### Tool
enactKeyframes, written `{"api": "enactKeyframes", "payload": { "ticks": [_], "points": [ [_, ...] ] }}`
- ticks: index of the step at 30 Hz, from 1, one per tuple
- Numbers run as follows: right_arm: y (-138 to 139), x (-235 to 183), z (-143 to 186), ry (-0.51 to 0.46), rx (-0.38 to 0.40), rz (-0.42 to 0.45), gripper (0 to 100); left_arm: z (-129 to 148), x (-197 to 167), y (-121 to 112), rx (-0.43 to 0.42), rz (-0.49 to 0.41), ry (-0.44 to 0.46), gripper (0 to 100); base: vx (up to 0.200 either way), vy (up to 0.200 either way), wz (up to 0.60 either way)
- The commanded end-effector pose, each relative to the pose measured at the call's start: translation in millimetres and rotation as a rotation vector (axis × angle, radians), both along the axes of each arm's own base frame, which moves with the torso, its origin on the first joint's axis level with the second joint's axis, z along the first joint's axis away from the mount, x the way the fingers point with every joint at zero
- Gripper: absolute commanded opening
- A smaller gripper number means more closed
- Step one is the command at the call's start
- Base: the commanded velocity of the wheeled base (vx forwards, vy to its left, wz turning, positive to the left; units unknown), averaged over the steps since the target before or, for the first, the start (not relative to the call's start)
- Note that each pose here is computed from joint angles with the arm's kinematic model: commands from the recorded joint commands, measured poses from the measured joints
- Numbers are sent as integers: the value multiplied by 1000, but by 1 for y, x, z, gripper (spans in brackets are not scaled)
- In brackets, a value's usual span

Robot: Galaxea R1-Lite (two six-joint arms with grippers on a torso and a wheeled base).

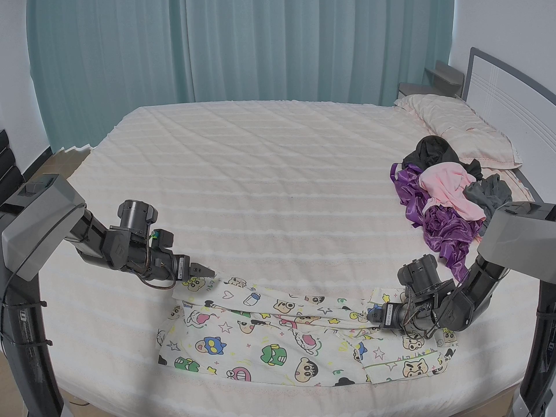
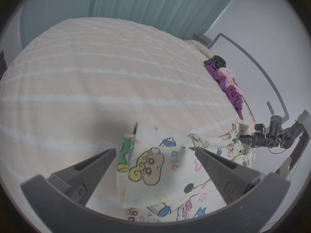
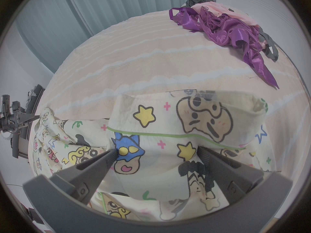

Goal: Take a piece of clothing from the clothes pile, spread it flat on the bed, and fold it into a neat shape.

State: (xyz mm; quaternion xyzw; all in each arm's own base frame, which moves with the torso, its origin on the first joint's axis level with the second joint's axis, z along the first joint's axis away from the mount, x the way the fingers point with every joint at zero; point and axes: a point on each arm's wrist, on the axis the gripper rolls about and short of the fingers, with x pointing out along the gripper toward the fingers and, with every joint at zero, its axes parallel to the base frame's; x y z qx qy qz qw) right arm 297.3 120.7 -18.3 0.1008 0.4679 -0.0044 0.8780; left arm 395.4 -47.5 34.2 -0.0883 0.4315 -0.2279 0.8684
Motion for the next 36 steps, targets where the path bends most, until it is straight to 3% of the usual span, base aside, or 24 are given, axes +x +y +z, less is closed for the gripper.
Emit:
{"api": "enactKeyframes", "payload": {
  "ticks": [1,13,19,25,36],
  "points": [
    [0,0,0,1,0,1,100,-5,4,-4,-5,-10,-9,100,0,0,0],
    [0,0,-1,2,-1,1,100,0,5,-16,-42,-36,-54,100,0,0,0],
    [0,0,-1,3,-1,1,100,-6,0,-18,-71,-76,-29,100,0,0,0],
    [0,0,-1,2,1,-2,100,-13,7,-5,-83,-50,-21,100,0,0,0],
    [0,0,-2,6,1,-1,100,-17,9,0,-167,-111,-9,100,0,0,0]
  ]
}}
